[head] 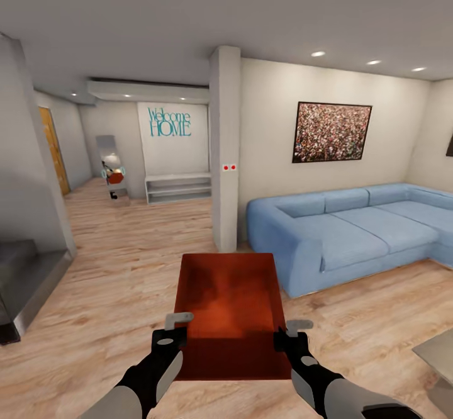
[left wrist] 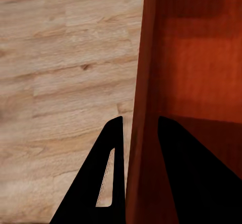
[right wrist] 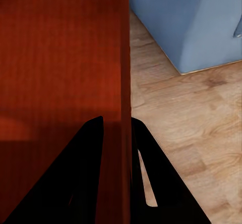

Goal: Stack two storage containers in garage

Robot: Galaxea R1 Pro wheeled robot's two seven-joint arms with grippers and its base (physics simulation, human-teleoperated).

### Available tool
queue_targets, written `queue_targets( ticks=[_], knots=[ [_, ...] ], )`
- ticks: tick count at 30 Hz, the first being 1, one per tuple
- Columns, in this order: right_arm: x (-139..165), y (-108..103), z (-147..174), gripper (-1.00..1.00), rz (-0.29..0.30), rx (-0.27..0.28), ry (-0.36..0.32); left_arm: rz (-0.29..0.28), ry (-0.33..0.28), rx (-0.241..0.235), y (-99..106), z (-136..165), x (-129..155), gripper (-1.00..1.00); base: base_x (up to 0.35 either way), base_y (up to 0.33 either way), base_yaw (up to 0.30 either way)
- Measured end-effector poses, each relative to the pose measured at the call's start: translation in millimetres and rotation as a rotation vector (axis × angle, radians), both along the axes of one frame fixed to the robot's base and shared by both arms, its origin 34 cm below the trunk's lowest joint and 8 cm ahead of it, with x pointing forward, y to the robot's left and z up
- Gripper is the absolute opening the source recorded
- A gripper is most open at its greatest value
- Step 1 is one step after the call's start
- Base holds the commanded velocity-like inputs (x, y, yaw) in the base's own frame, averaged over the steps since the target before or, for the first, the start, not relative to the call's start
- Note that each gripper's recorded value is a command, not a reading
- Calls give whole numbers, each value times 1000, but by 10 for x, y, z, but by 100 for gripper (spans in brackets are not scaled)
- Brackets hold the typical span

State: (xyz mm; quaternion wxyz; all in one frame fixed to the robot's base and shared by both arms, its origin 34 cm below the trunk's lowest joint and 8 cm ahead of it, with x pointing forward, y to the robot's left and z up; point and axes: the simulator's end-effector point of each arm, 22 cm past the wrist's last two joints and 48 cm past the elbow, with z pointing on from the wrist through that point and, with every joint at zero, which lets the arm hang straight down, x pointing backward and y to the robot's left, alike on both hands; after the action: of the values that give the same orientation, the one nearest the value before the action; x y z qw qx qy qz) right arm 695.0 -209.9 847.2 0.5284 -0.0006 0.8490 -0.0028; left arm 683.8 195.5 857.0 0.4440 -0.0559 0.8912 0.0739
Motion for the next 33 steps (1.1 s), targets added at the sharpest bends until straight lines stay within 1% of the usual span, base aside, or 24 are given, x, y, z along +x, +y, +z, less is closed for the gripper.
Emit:
queue_targets(
  ticks=[33],
  knots=[
    [0, -1, -1, -100, 0, 0, 1, 0, 1, 0, -2, -1, -2, -100, 0, 0, 266]
  ],
)
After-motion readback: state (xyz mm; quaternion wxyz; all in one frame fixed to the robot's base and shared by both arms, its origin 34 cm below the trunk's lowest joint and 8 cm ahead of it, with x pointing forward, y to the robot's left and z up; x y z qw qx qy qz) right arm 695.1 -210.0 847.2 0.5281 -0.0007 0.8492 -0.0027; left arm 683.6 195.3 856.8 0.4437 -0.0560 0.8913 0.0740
